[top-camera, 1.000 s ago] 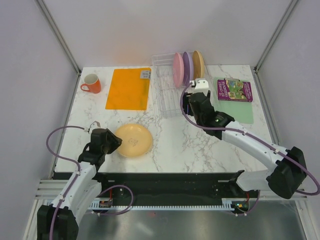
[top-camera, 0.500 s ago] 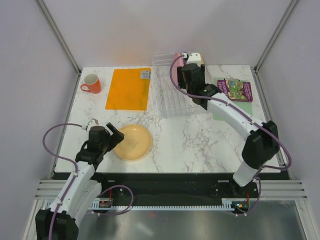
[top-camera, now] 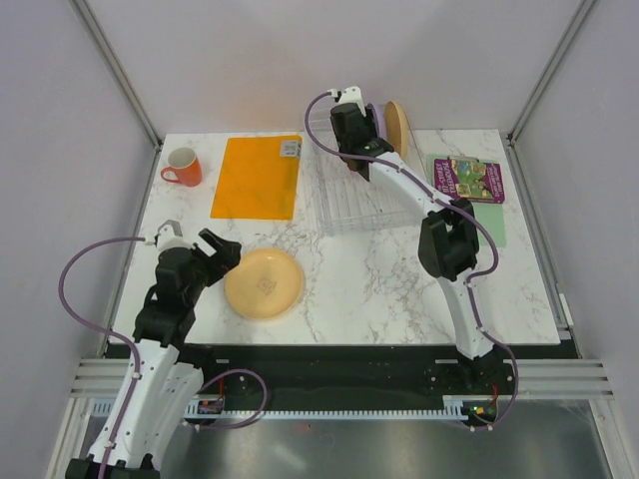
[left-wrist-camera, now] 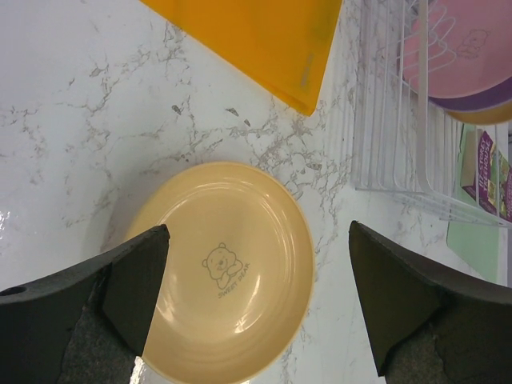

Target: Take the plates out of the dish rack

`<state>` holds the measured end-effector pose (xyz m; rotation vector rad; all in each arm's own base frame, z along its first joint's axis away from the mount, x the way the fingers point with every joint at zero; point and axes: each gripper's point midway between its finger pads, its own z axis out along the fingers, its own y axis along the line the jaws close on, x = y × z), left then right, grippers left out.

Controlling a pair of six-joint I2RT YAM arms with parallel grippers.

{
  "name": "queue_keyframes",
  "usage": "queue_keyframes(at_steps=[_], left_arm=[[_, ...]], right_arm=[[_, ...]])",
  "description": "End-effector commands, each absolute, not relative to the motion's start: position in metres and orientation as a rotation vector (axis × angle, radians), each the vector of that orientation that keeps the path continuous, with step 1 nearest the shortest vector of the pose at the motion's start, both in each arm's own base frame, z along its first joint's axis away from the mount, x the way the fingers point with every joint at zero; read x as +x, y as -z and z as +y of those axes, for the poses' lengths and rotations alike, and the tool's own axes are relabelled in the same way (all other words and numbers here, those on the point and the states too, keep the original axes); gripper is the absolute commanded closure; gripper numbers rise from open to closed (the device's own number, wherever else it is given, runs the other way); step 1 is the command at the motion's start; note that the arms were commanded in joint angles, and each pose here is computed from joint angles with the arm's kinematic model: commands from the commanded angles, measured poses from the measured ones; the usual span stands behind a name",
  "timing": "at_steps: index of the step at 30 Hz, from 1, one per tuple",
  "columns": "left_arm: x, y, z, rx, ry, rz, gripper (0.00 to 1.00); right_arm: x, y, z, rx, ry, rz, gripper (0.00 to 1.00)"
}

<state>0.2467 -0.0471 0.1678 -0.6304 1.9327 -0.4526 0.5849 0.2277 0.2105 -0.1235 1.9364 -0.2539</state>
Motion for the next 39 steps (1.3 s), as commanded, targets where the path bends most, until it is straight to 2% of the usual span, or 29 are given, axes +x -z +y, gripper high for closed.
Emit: queue_keyframes(at_steps=[1, 2, 5, 6, 8, 9, 14, 20, 26, 35, 39], left_arm=[[0.249, -0.181, -0.046, -0.579, 0.433, 1.927, 0.0], [0.249, -0.18, -0.046, -0.576, 0.43, 1.931, 0.0], [0.249, -0.18, -0.045, -0.58, 0.424, 1.929, 0.0], [0.249, -0.179, -0.045, -0.581, 0.423, 1.932, 0.0], [0.249, -0.179, -0.045, -0.581, 0.423, 1.932, 0.0], [0.248, -0.179, -0.046, -0.58, 0.427, 1.932, 0.0], [0.248, -0.176, -0.046, -0.589, 0.43, 1.937, 0.0], [0.247, -0.169, -0.047, -0.596, 0.433, 1.955, 0.0], [0.246, -0.167, -0.048, -0.586, 0.428, 1.972, 0.0], [0.242, -0.179, -0.055, -0.554, 0.485, 1.953, 0.0], [0.24, -0.187, -0.06, -0.526, 0.522, 1.936, 0.0]], right_arm=[[0.599, -0.224, 0.214, -0.107, 0.402, 1.877, 0.4], [0.6, -0.223, 0.212, -0.114, 0.425, 1.873, 0.42], [0.601, -0.218, 0.208, -0.096, 0.462, 1.865, 0.59], [0.602, -0.215, 0.207, -0.097, 0.469, 1.863, 0.74], [0.601, -0.215, 0.207, -0.093, 0.477, 1.86, 0.87], [0.601, -0.218, 0.207, -0.086, 0.476, 1.849, 1.0], [0.593, -0.244, 0.211, -0.066, 0.537, 1.763, 1.0], [0.573, -0.284, 0.225, -0.02, 0.767, 1.604, 1.0], [0.554, -0.313, 0.234, 0.048, 0.801, 1.506, 1.0], [0.506, -0.362, 0.205, 0.153, 0.718, 1.492, 1.0], [0.481, -0.364, 0.206, 0.055, 0.527, 1.577, 1.0]])
